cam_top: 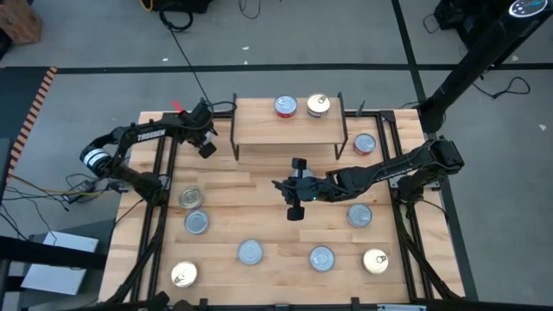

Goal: Stack canned seafood by type on shelf
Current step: Adjust the green and white tuna can

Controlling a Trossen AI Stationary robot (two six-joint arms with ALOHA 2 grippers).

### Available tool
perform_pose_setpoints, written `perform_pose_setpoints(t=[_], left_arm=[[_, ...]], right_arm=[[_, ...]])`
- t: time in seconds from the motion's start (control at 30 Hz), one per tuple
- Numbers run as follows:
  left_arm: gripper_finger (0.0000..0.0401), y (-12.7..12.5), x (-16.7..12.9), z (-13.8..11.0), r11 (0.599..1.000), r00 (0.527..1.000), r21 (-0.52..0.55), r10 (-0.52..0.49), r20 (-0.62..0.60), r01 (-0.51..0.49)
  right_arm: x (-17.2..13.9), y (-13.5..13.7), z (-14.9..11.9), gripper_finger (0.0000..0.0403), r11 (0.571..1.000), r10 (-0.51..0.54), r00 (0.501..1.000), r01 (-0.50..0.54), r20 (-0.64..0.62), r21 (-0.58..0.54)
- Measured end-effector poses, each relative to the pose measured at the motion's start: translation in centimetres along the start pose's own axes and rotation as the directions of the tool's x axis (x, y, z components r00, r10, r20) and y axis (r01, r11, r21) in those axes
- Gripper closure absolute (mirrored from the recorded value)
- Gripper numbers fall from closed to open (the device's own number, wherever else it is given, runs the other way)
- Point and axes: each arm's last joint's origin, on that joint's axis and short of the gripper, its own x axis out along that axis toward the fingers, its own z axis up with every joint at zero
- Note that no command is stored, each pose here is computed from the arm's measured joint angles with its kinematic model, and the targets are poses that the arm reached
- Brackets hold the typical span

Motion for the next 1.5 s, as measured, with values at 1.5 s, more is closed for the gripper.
perform_pose_setpoints(t=[1.5], left_arm=[[0.0400,-7.0,-3.4,-2.6,0.987,0.969,0.078,-0.122,-0.214,0.142]], right_arm=[[0.0,0.0,0.0,0.0400,1.000,0.001,1.000,-0.001,0.000,-0.001]])
